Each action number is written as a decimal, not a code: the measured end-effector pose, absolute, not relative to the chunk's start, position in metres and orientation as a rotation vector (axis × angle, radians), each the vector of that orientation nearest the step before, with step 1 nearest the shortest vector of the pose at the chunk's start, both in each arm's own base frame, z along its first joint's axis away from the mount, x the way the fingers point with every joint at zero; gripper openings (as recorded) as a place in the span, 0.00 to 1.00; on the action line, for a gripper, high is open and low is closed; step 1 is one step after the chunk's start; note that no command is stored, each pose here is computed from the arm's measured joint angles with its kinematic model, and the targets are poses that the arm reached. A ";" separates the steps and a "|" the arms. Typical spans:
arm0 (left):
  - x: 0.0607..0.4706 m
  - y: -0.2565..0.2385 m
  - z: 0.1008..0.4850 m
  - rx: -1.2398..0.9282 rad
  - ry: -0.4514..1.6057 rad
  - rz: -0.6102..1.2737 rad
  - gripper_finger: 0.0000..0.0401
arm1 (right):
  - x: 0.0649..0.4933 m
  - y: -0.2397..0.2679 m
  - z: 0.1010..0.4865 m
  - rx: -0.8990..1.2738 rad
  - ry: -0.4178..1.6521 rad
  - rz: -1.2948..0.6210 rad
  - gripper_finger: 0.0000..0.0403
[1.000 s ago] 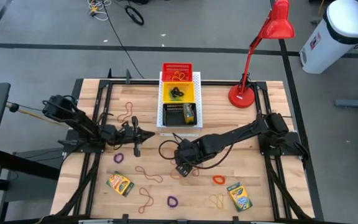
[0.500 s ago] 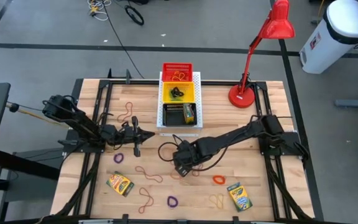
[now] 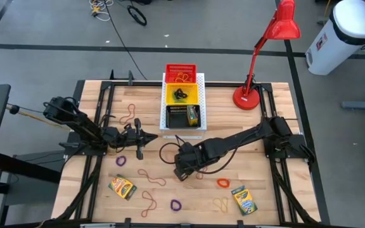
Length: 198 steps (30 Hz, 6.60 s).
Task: Pick & Place Office Desk Supplies
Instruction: Put the yellow crayon box into the black bin on the shelf
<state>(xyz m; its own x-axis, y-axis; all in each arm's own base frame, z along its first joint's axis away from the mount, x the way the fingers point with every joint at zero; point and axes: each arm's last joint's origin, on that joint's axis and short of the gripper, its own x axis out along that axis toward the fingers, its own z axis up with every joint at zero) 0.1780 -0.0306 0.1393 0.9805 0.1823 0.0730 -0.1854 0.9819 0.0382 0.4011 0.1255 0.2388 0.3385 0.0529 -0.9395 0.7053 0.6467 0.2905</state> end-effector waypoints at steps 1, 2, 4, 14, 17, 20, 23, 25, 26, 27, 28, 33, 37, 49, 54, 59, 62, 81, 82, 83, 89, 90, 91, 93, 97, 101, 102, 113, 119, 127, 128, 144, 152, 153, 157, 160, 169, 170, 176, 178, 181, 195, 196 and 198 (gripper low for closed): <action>0.178 -0.031 0.139 0.045 -0.069 0.185 0.05 | 0.403 0.127 0.250 0.792 1.152 -0.473 0.26; 0.178 -0.031 0.139 0.045 -0.069 0.185 0.05 | 0.404 0.128 0.261 0.799 1.137 -0.458 0.27; 0.178 -0.031 0.139 0.045 -0.069 0.185 0.05 | 0.406 0.130 0.286 0.814 1.086 -0.426 0.29; 0.178 -0.031 0.139 0.045 -0.069 0.185 0.05 | 0.391 0.088 0.401 0.800 0.831 -0.474 0.27; 0.178 -0.031 0.139 0.045 -0.069 0.185 0.05 | 0.390 0.064 0.413 0.806 0.758 -0.461 0.27; 0.178 -0.031 0.139 0.045 -0.070 0.185 0.05 | 0.389 0.033 0.421 0.794 0.720 -0.507 0.27; 0.178 -0.031 0.139 0.045 -0.068 0.186 0.05 | 0.391 0.002 0.418 0.794 0.727 -0.553 0.27; 0.178 -0.031 0.139 0.045 -0.069 0.185 0.05 | 0.389 -0.014 0.415 0.800 0.755 -0.587 0.27; 0.178 -0.031 0.139 0.046 -0.067 0.185 0.05 | 0.388 -0.021 0.413 0.806 0.768 -0.603 0.27; 0.178 -0.031 0.139 0.046 -0.065 0.185 0.05 | 0.388 -0.027 0.413 0.812 0.773 -0.615 0.27; 0.178 -0.031 0.139 0.046 -0.066 0.185 0.05 | 0.387 -0.032 0.412 0.817 0.776 -0.625 0.27; 0.178 -0.031 0.139 0.047 -0.064 0.185 0.05 | 0.385 -0.043 0.410 0.837 0.797 -0.656 0.27; 0.178 -0.031 0.139 0.047 -0.064 0.185 0.05 | 0.386 -0.041 0.405 0.838 0.829 -0.670 0.27; 0.178 -0.031 0.139 0.046 -0.064 0.185 0.05 | 0.402 -0.037 0.386 0.786 0.872 -0.684 0.27; 0.178 -0.031 0.139 0.047 -0.063 0.185 0.05 | 0.407 -0.036 0.377 0.768 0.910 -0.692 0.27; 0.178 -0.031 0.139 0.047 -0.062 0.185 0.05 | 0.410 -0.036 0.370 0.760 0.936 -0.701 0.30; 0.178 -0.031 0.138 0.049 -0.057 0.185 0.05 | 0.410 -0.036 0.367 0.753 0.958 -0.710 0.30; 0.178 -0.031 0.138 0.049 -0.057 0.185 0.05 | 0.414 -0.040 0.355 0.737 0.992 -0.762 0.30; 0.178 -0.031 0.138 0.049 -0.057 0.185 0.05 | 0.416 -0.040 0.354 0.738 0.994 -0.760 0.30; 0.178 -0.031 0.138 0.049 -0.058 0.185 0.05 | 0.417 -0.040 0.352 0.734 1.000 -0.757 0.30; 0.178 -0.031 0.138 0.049 -0.058 0.185 0.05 | 0.418 -0.040 0.350 0.723 1.010 -0.751 0.30; 0.178 -0.031 0.138 0.049 -0.058 0.184 0.05 | 0.418 -0.040 0.350 0.723 1.010 -0.751 0.30; 0.178 -0.031 0.138 0.049 -0.058 0.185 0.05 | 0.419 -0.040 0.350 0.723 1.008 -0.750 0.30; 0.178 -0.031 0.138 0.049 -0.058 0.184 0.05 | 0.419 -0.040 0.350 0.717 1.004 -0.743 0.30; 0.178 -0.031 0.138 0.049 -0.058 0.184 0.05 | 0.420 -0.040 0.351 0.705 0.998 -0.728 0.30; 0.178 -0.031 0.138 0.049 -0.058 0.184 0.05 | 0.420 -0.040 0.351 0.705 0.997 -0.728 0.35; 0.178 -0.031 0.138 0.049 -0.058 0.184 0.05 | 0.420 -0.040 0.351 0.705 0.996 -0.728 0.36; 0.178 -0.031 0.138 0.048 -0.058 0.185 0.05 | 0.421 -0.040 0.351 0.701 0.996 -0.721 0.46; 0.178 -0.031 0.138 0.049 -0.058 0.185 0.05 | 0.424 -0.040 0.352 0.691 0.964 -0.696 0.47; 0.178 -0.031 0.138 0.049 -0.058 0.184 0.05 | 0.426 -0.042 0.353 0.675 0.948 -0.677 0.47; 0.178 -0.031 0.138 0.048 -0.058 0.184 0.05 | 0.426 -0.043 0.354 0.671 0.947 -0.675 0.47; 0.178 -0.031 0.138 0.049 -0.057 0.184 0.05 | 0.410 -0.056 0.375 0.636 0.904 -0.669 0.46; 0.178 -0.031 0.138 0.050 -0.052 0.185 0.05 | 0.408 -0.052 0.374 0.629 0.931 -0.666 0.35; 0.178 -0.031 0.138 0.051 -0.052 0.185 0.05 | 0.408 -0.053 0.374 0.628 0.930 -0.667 0.34; 0.178 -0.031 0.138 0.050 -0.052 0.185 0.05 | 0.408 -0.052 0.373 0.635 0.941 -0.657 0.28; 0.178 -0.031 0.138 0.050 -0.052 0.185 0.05 | 0.411 -0.052 0.369 0.641 0.960 -0.649 0.26; 0.178 -0.031 0.138 0.051 -0.052 0.185 0.05 | 0.413 -0.053 0.365 0.623 0.962 -0.677 0.24; 0.178 -0.031 0.138 0.051 -0.052 0.185 0.05 | 0.413 -0.053 0.365 0.621 0.962 -0.679 0.22; 0.178 -0.031 0.138 0.051 -0.052 0.185 0.05 | 0.413 -0.052 0.365 0.630 0.965 -0.668 0.07; 0.178 -0.031 0.138 0.051 -0.052 0.184 0.05 | 0.413 -0.051 0.365 0.642 0.958 -0.678 0.03; 0.178 -0.031 0.138 0.051 -0.052 0.185 0.05 | 0.413 -0.051 0.366 0.672 0.943 -0.695 0.01; 0.178 -0.031 0.138 0.051 -0.052 0.184 0.05 | 0.408 -0.043 0.371 0.842 0.864 -0.834 0.02; 0.178 -0.031 0.138 0.051 -0.052 0.185 0.05 | 0.407 -0.041 0.370 0.843 0.867 -0.847 0.02; 0.178 -0.031 0.138 0.051 -0.052 0.185 0.05 | 0.405 -0.038 0.369 0.842 0.883 -0.867 0.02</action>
